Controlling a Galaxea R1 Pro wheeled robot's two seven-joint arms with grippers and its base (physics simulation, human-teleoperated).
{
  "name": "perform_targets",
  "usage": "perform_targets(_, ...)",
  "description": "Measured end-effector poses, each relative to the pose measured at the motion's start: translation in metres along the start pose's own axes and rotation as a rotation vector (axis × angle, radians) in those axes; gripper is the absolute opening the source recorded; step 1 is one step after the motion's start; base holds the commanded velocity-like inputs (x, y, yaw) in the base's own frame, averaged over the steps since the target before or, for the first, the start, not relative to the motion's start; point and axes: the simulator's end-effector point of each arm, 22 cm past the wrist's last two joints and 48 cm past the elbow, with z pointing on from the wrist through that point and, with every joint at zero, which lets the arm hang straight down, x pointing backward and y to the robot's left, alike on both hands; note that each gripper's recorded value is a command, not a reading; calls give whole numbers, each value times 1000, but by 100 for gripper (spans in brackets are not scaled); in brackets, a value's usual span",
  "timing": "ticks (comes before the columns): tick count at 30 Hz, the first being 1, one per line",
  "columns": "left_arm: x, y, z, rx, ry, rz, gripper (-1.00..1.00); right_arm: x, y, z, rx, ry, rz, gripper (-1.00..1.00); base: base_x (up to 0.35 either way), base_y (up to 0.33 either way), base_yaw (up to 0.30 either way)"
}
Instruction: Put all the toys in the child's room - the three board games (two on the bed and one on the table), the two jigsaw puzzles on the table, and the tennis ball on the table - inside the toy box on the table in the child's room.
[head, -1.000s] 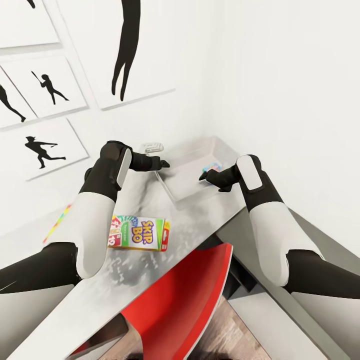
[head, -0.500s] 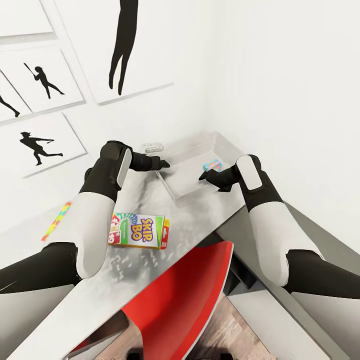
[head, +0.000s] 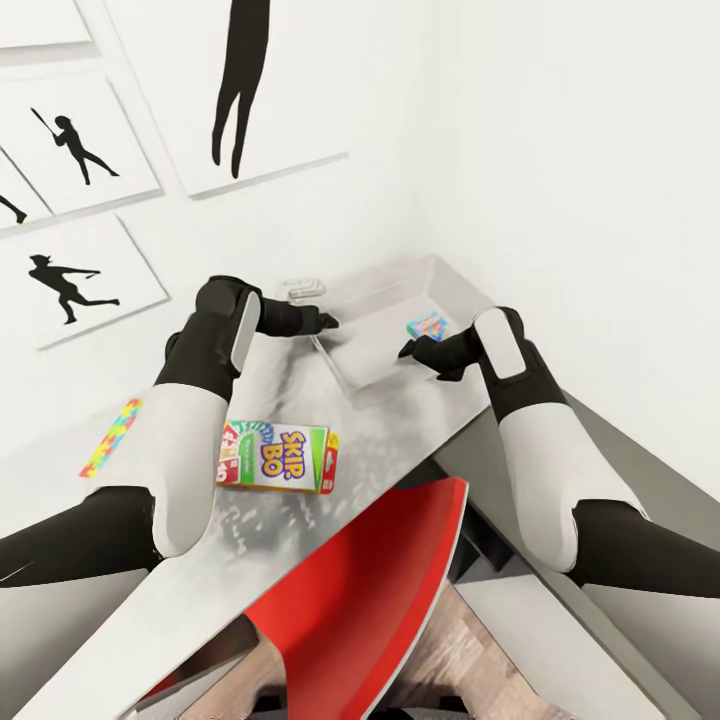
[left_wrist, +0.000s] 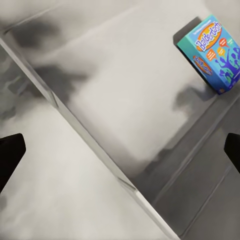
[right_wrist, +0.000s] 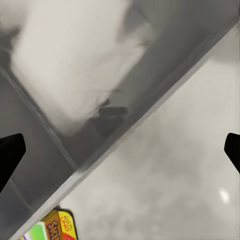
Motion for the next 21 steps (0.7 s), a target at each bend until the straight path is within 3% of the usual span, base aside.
perform_targets(21, 4, 2, 7, 2, 6, 1, 100, -1, -2, 5, -5, -4, 2, 100, 0, 0, 0)
